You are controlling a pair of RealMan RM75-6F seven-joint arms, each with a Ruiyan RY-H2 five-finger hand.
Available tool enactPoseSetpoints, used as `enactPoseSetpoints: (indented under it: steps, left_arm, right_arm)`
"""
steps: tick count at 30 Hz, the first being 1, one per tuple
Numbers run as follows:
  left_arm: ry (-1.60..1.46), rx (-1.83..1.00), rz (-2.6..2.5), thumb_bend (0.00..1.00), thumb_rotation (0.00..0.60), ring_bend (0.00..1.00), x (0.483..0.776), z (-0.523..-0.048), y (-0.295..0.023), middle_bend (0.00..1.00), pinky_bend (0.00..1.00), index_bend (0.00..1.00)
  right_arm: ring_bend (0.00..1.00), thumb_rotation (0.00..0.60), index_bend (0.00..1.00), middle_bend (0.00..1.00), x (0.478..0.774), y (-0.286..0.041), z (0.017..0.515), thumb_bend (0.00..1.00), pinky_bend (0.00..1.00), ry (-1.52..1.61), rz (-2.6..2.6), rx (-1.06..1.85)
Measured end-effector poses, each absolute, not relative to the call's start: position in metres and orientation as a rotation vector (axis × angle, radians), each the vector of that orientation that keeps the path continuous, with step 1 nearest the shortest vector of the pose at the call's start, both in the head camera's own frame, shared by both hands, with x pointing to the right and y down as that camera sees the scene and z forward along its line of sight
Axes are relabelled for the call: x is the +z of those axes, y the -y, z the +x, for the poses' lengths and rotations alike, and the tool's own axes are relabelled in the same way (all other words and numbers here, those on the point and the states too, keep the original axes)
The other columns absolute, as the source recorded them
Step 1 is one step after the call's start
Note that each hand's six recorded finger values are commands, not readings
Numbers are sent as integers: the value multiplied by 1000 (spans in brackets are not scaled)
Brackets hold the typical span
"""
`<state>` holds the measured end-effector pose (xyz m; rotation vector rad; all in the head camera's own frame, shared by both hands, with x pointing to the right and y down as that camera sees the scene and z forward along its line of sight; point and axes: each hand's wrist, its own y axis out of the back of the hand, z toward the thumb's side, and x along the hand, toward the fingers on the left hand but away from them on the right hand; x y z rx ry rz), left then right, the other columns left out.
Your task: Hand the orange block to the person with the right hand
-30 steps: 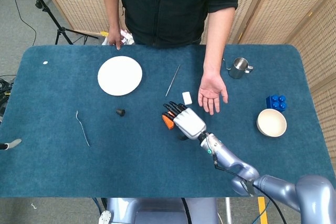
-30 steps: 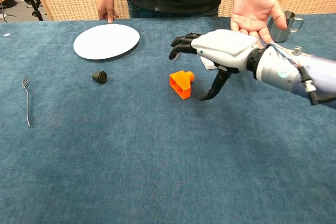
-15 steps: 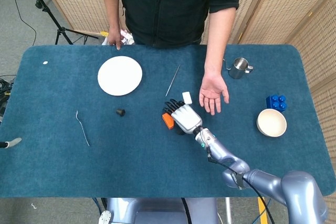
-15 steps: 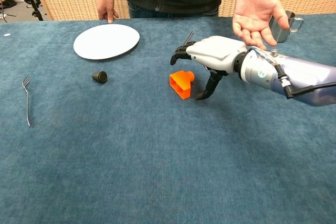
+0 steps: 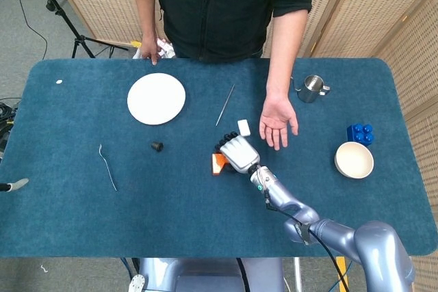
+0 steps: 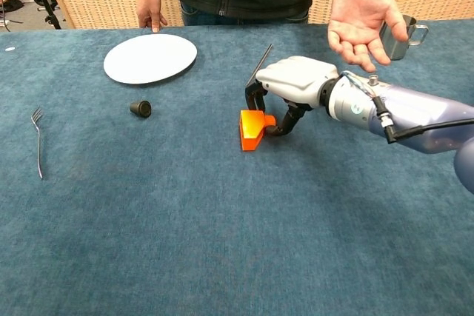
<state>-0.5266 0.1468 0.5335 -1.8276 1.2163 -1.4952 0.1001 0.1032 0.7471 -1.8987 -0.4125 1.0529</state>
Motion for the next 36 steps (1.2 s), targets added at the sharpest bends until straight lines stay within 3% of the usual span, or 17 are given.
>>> enactPoseSetpoints:
  steps: [5, 16, 27, 36]
  left_arm:
    - [-1220, -1495, -1825, 0, 600, 0, 533, -527, -146, 0, 0, 0]
    - [-1204, -1490, -1832, 0, 600, 0, 533, -524, -148, 0, 0, 0]
    - [-1197, -1473, -1837, 0, 600, 0, 530, -521, -152, 0, 0, 0]
    - [-1190, -1465, -1838, 0, 600, 0, 528, -518, -155, 0, 0, 0]
  right_arm:
    - [291, 600, 463, 440, 741, -105, 100, 515, 258, 433, -1909, 1023]
    - [301, 600, 483, 454, 701, -103, 110, 519, 261, 545, -1969, 918]
    - [311, 600, 488, 450, 621, -63, 187, 518, 261, 743, -1718, 853]
    - [322, 600, 488, 419, 615, -53, 238, 519, 261, 760, -1488, 938]
